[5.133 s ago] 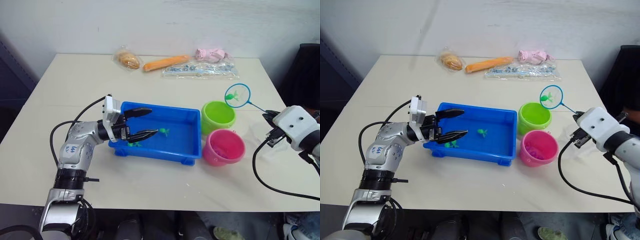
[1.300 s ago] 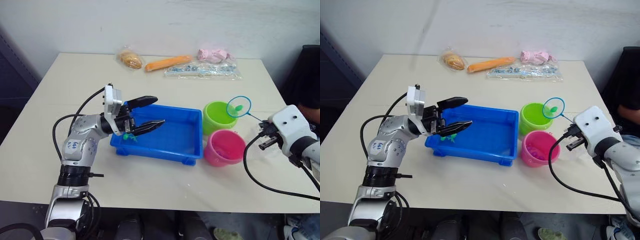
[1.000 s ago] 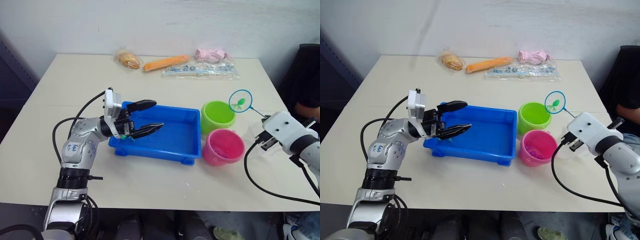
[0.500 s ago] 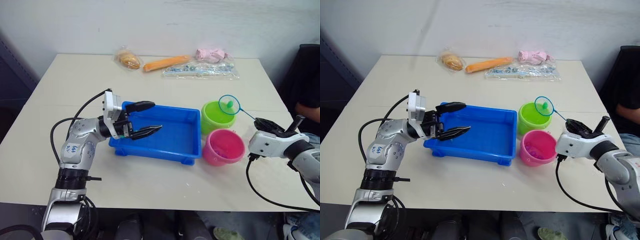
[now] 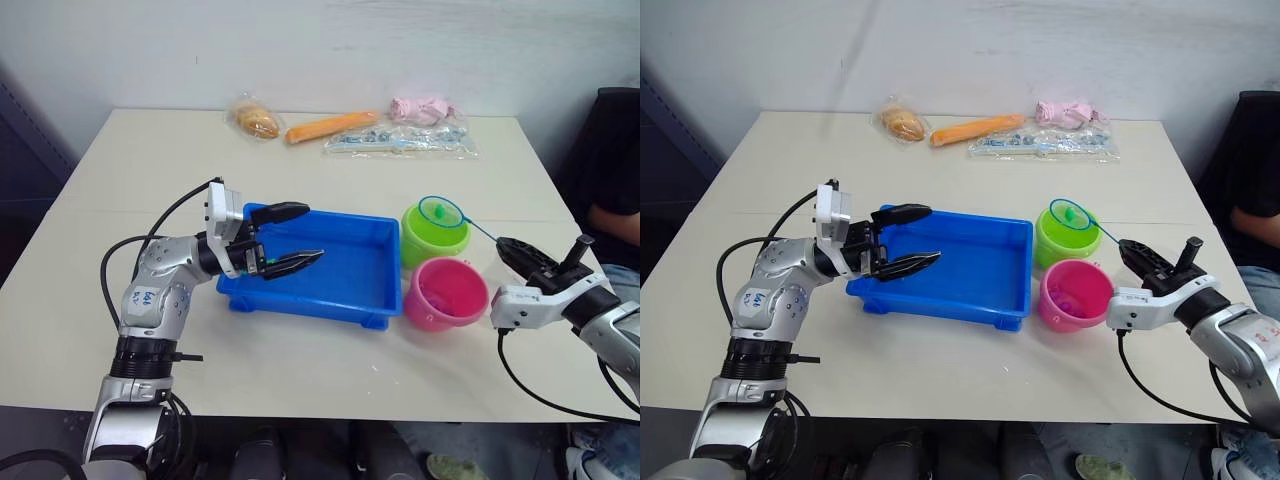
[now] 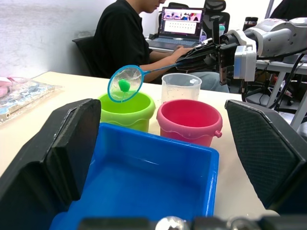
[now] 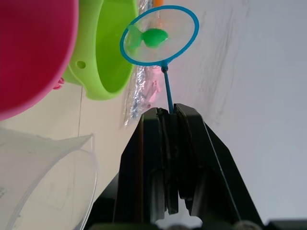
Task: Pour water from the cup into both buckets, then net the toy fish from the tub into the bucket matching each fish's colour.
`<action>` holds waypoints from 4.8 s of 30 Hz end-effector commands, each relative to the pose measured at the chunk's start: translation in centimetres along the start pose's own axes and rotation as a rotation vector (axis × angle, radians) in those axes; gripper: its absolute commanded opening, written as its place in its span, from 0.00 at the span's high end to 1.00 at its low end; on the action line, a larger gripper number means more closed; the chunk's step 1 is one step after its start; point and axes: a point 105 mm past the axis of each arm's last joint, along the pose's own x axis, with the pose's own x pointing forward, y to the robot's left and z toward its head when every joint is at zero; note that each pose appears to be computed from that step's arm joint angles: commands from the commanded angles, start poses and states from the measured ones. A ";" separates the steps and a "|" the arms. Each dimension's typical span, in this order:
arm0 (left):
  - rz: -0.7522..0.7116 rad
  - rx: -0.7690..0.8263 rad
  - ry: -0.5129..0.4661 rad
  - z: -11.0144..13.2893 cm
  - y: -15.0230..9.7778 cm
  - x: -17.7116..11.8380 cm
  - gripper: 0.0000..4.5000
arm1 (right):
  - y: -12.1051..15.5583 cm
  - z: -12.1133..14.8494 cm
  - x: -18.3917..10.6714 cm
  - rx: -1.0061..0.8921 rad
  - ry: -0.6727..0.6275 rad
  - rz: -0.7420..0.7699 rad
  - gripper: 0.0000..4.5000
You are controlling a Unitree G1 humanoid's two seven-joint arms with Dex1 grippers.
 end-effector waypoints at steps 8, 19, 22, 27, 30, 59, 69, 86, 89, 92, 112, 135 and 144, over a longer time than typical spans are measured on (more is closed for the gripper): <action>0.016 0.031 -0.017 0.8 0.1 -0.5 0.01 | -1.4 -1.6 0.0 -0.025 0.087 -0.079 1.00; 0.140 0.072 0.094 0.3 1.7 -5.6 0.01 | -6.1 4.4 1.8 0.888 -0.278 -0.140 1.00; 0.198 0.079 0.132 0.2 2.5 -7.8 0.01 | -5.8 6.5 2.7 1.049 -0.349 0.009 1.00; 0.339 0.059 0.222 0.3 3.5 -13.1 0.01 | -4.6 11.6 4.9 1.217 -0.398 0.329 1.00; 0.392 0.058 0.254 0.8 3.7 -15.3 0.01 | -4.1 13.2 5.7 1.242 -0.389 0.415 1.00; 0.283 0.073 0.425 -0.2 1.4 -16.0 0.01 | 0.0 17.2 13.1 1.185 -0.251 0.612 1.00; 0.286 0.069 0.411 -0.5 1.3 -15.7 0.01 | 0.0 18.7 13.2 1.323 -0.318 0.664 1.00; 0.282 0.075 0.370 -0.6 1.7 -14.8 0.01 | -3.6 15.9 8.5 1.586 -0.439 0.678 1.00; 0.227 0.041 0.340 -0.4 1.5 -13.5 0.01 | -4.6 14.7 6.8 1.583 -0.460 0.656 1.00; 0.186 0.038 0.301 0.0 1.7 -12.0 0.01 | -5.1 13.6 5.1 1.577 -0.455 0.630 1.00; -0.037 0.055 0.123 0.5 1.7 -3.5 0.01 | -3.9 0.6 -3.8 1.503 0.041 0.204 1.00; -0.033 0.045 0.094 -0.7 0.9 -2.7 0.01 | -1.8 -2.9 -0.6 0.675 0.148 0.030 1.00; -0.006 0.054 0.088 -0.8 0.9 -2.9 0.01 | -1.6 -1.9 -0.5 0.226 0.081 -0.003 1.00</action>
